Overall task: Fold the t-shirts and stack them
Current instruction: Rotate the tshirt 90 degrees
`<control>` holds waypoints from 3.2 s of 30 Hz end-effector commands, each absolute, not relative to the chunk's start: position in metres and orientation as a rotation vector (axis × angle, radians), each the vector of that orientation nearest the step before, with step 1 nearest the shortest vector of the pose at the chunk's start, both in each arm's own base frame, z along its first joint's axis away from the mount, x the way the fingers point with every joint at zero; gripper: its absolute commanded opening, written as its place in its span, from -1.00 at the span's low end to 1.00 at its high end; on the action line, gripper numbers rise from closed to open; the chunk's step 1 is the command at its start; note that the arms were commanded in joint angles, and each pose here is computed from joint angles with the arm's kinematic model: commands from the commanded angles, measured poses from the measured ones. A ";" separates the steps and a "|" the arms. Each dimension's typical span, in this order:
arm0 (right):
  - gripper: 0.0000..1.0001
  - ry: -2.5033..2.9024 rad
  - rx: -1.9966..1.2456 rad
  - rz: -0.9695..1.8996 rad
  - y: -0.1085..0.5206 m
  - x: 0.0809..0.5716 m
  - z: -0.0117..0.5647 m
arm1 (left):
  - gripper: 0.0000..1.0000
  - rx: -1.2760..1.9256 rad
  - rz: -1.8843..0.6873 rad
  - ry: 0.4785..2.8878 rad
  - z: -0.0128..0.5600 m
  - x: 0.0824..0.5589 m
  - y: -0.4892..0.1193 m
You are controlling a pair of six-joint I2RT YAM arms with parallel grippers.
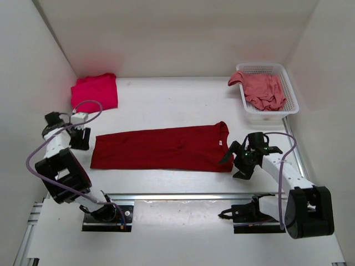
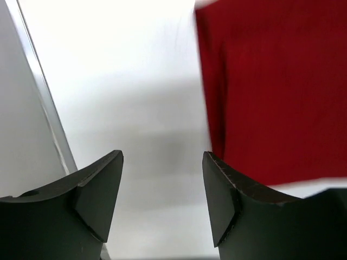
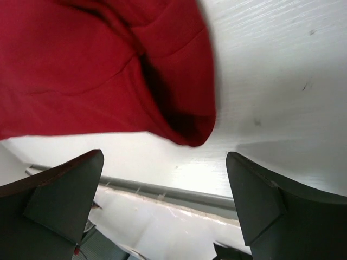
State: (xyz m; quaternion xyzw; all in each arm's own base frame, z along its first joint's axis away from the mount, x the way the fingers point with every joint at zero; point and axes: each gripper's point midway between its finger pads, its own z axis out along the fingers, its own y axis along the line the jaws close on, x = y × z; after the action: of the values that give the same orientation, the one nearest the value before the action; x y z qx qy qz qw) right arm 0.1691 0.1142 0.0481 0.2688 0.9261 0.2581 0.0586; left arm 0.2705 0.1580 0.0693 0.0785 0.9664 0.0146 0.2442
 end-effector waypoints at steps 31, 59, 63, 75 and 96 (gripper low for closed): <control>-1.00 2.875 0.493 0.482 0.113 0.359 0.044 | -0.73 0.235 -0.151 2.697 0.033 0.315 0.128; 0.88 2.367 -0.055 -0.421 0.167 0.427 0.261 | 0.01 0.353 -0.234 2.602 0.067 0.316 0.072; 0.98 2.352 -0.166 -0.353 0.181 0.344 0.274 | 0.05 0.336 -0.255 2.575 0.074 0.312 0.064; 0.98 2.551 -0.297 0.376 0.400 0.250 0.149 | 0.05 0.212 -0.308 2.560 0.075 0.322 0.045; 0.63 2.755 -0.427 0.471 0.529 0.204 0.096 | 0.11 -0.455 -0.252 2.270 0.126 0.322 0.127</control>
State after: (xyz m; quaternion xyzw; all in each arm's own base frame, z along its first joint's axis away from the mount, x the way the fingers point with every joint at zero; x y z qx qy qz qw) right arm 0.2159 0.5257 0.0894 -0.1587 0.9607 0.1550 0.1668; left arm 0.3157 0.1027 0.0972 -0.1302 0.9276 -0.1121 0.3316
